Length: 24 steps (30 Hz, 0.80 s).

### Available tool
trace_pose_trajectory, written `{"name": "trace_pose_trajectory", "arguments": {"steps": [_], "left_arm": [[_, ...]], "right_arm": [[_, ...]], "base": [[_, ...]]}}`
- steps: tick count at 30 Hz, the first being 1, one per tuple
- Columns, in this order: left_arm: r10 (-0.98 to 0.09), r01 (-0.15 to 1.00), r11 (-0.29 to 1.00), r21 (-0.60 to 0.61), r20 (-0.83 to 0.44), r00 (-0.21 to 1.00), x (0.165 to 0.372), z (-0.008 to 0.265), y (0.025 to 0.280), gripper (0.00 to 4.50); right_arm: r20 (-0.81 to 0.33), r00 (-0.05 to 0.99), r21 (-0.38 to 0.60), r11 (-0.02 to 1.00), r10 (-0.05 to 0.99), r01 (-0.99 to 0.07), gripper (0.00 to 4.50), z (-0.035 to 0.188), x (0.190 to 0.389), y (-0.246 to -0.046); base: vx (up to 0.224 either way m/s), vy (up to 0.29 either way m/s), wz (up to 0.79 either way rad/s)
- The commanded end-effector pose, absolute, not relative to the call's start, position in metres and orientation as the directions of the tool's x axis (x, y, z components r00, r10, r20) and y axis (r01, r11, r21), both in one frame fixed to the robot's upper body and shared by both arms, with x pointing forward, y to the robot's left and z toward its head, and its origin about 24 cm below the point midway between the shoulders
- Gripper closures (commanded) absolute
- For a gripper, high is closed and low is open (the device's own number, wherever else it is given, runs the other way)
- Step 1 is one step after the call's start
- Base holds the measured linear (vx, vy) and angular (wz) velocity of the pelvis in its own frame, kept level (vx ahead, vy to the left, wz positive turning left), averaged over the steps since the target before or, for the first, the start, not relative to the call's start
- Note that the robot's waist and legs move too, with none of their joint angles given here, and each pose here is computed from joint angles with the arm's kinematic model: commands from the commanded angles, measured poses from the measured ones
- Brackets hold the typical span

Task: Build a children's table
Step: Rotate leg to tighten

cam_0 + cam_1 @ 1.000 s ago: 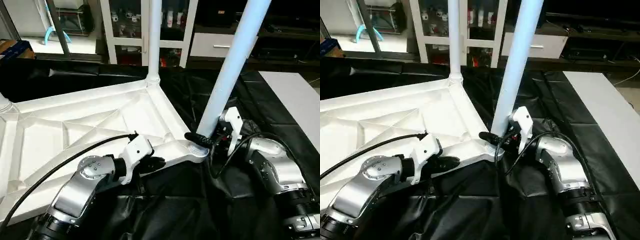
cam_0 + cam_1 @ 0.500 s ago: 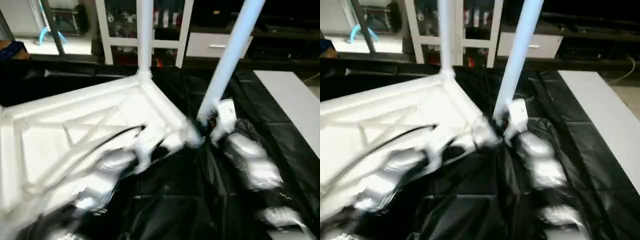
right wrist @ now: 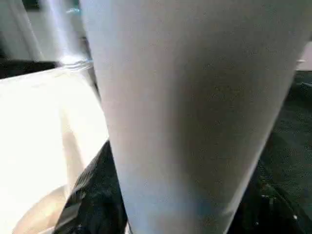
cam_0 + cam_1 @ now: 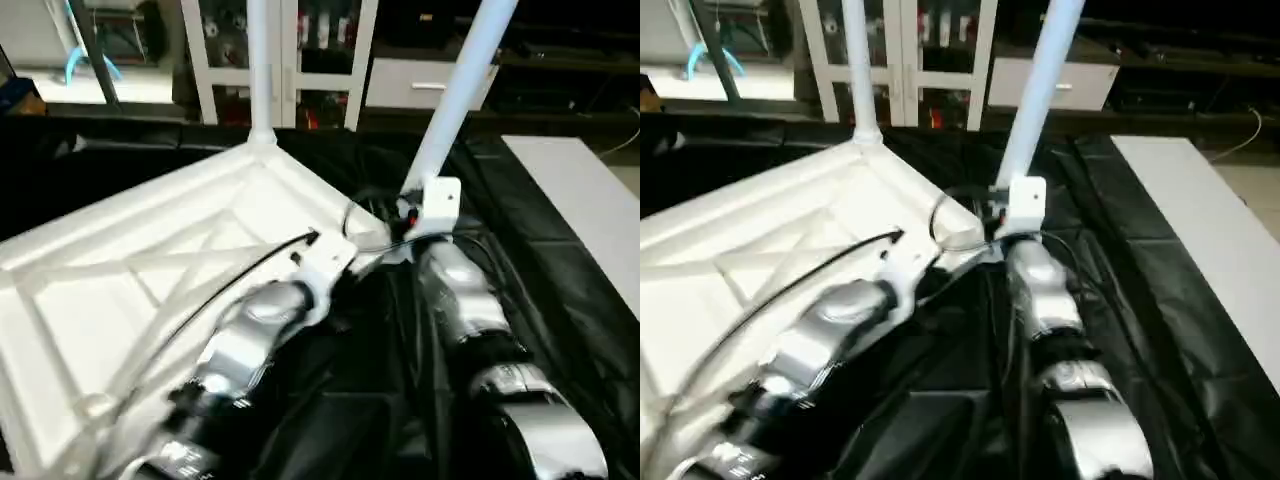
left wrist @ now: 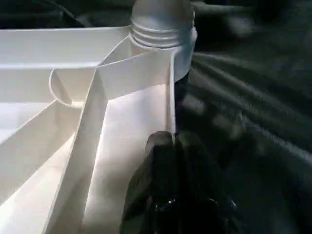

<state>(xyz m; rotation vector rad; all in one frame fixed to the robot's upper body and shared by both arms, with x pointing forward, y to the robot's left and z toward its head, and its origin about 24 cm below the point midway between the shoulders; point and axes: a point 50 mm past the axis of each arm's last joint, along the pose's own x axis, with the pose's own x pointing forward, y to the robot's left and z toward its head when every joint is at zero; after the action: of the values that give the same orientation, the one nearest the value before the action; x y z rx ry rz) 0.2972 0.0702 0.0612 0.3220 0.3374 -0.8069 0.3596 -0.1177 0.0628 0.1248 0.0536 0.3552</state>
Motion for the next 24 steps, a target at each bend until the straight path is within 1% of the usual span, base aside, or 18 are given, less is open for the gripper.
{"name": "trace_pose_trajectory", "arguments": {"steps": [1,2,4,5,6,7,8,9,10,12,14,15,16,18,21,22,24], "left_arm": [[-0.630,0.724,0.662,0.196,-0.378,0.678,0.304,0.070,0.078,4.50],[-0.640,0.732,0.653,0.193,-0.376,0.670,0.302,0.071,0.078,4.50],[-0.720,0.793,0.590,0.151,-0.347,0.601,0.293,0.076,0.080,4.50],[-0.749,0.814,0.566,0.129,-0.331,0.574,0.290,0.079,0.081,4.50],[-0.760,0.822,0.556,0.121,-0.326,0.562,0.288,0.081,0.082,4.08],[-0.766,0.825,0.555,0.105,-0.323,0.556,0.287,0.082,0.083,4.08],[-0.776,0.833,0.547,0.085,-0.322,0.543,0.285,0.083,0.083,3.97],[-0.792,0.846,0.529,0.061,-0.322,0.518,0.282,0.086,0.085,3.91],[-0.792,0.846,0.529,0.061,-0.322,0.518,0.282,0.086,0.085,3.91],[-0.806,0.863,0.503,0.056,-0.331,0.491,0.281,0.086,0.085,3.61],[-0.804,0.864,0.499,0.064,-0.336,0.490,0.282,0.086,0.086,3.59],[-0.803,0.865,0.497,0.070,-0.340,0.489,0.283,0.085,0.085,3.48],[-0.800,0.863,0.499,0.078,-0.341,0.493,0.284,0.085,0.085,3.34],[-0.793,0.865,0.492,0.101,-0.358,0.493,0.286,0.083,0.084,3.17],[-0.783,0.865,0.489,0.114,-0.380,0.493,0.286,0.082,0.085,3.13],[-0.783,0.865,0.488,0.114,-0.381,0.492,0.286,0.082,0.085,2.80],[-0.776,0.865,0.486,0.123,-0.394,0.492,0.286,0.081,0.087,2.75]], "right_arm": [[0.077,0.829,0.113,0.821,0.554,-0.559,1.89,0.080,0.351,-0.086],[0.080,0.826,0.112,0.818,0.559,-0.564,1.85,0.081,0.350,-0.088],[0.110,0.790,0.125,0.780,0.603,-0.613,1.71,0.087,0.339,-0.103],[0.119,0.777,0.121,0.767,0.619,-0.630,1.45,0.089,0.334,-0.109],[0.121,0.769,0.118,0.760,0.628,-0.639,1.38,0.090,0.332,-0.111],[0.119,0.758,0.117,0.749,0.641,-0.652,1.38,0.090,0.328,-0.114],[0.118,0.754,0.114,0.745,0.647,-0.657,1.34,0.091,0.325,-0.117],[0.104,0.738,0.107,0.730,0.667,-0.675,1.12,0.090,0.317,-0.123],[0.104,0.738,0.107,0.730,0.667,-0.675,1.12,0.090,0.317,-0.123],[0.089,0.740,0.096,0.733,0.667,-0.673,0.95,0.089,0.313,-0.128],[0.071,0.734,0.091,0.728,0.675,-0.679,0.91,0.088,0.308,-0.132],[0.060,0.732,0.088,0.727,0.679,-0.681,0.68,0.088,0.306,-0.135],[0.058,0.730,0.090,0.725,0.681,-0.683,0.61,0.088,0.305,-0.136],[0.052,0.729,0.089,0.724,0.683,-0.684,0.58,0.090,0.303,-0.140],[0.036,0.729,0.074,0.726,0.684,-0.684,0.58,0.092,0.302,-0.144],[0.036,0.729,0.073,0.726,0.684,-0.684,0.58,0.093,0.302,-0.144],[0.034,0.727,0.068,0.724,0.686,-0.686,0.58,0.093,0.302,-0.144]], "base": [[0.000,0.000,0.00],[0.000,0.000,0.00],[0.000,0.000,0.00],[0.000,0.000,0.00],[0.000,0.000,0.00],[0.000,0.000,0.00],[0.000,0.000,0.00],[0.000,0.000,0.00],[0.000,0.000,0.00],[0.000,0.000,0.00],[0.000,0.000,0.00],[0.000,0.000,0.00],[0.000,0.000,0.00],[0.000,0.000,0.00],[0.000,0.000,0.00],[0.000,0.000,0.00],[0.000,0.000,0.00]]}}
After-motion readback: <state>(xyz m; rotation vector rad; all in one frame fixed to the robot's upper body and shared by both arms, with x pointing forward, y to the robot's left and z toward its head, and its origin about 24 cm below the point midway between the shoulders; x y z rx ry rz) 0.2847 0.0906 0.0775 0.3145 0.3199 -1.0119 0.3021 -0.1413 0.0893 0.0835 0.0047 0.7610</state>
